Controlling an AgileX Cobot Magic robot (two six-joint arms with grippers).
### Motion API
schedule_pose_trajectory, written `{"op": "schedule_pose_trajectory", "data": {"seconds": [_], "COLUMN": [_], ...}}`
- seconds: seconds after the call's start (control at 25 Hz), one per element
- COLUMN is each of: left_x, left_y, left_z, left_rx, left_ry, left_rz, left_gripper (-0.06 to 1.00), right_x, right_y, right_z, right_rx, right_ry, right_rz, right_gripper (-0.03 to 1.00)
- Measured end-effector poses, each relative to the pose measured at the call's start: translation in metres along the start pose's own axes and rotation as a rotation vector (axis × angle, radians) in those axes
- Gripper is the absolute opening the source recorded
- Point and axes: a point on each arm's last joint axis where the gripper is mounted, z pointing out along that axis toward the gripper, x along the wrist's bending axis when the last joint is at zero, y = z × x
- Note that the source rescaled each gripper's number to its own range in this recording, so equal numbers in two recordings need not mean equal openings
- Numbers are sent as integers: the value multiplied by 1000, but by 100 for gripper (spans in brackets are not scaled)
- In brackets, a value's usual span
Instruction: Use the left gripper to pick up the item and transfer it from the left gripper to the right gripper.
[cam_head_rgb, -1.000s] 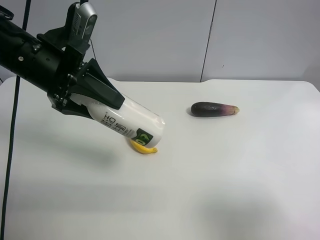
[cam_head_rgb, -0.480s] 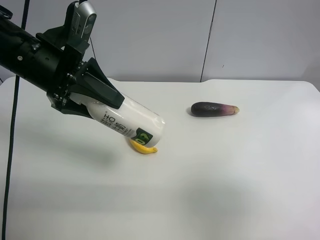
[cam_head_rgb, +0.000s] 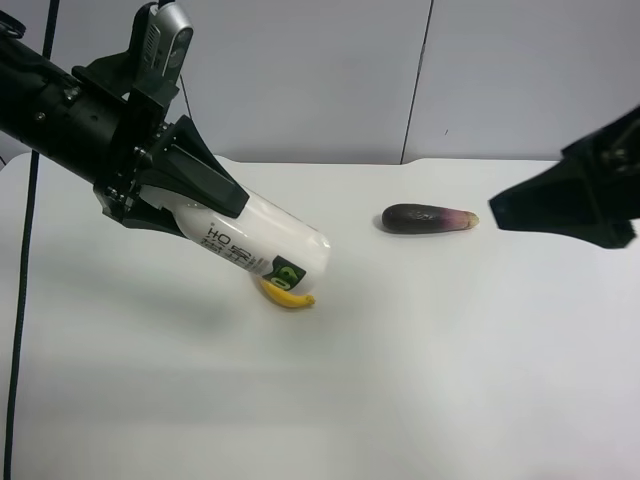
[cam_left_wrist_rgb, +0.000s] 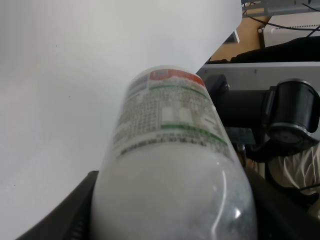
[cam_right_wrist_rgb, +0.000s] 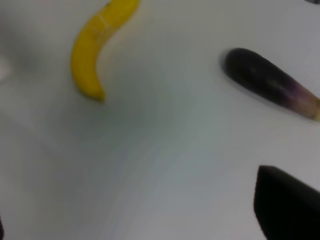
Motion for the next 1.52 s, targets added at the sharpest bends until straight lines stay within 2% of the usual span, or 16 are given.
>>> {"op": "schedule_pose_trajectory", "data": {"seconds": [0.24, 0.52, 0.8, 1.04, 1.52], "left_x": [0, 0, 0, 0, 0], "left_y": [0, 0, 0, 0, 0], "left_z": [0, 0, 0, 0, 0], "left_rx": [0, 0, 0, 0, 0], "left_ry": [0, 0, 0, 0, 0], "left_rz": [-1, -4, -8, -8, -9], "left_gripper": [4, 4, 4, 4, 4], "right_x": [25, 56, 62, 66, 69], "right_y": [37, 61, 77, 75, 72], "right_z": [45, 72, 97, 119, 144], "right_rx": [74, 83, 84, 114, 119], "right_ry": [162, 268, 333, 389, 385], "right_rz": [-186, -339, -369, -382, -426], "right_gripper": [100, 100, 100, 100, 100]}}
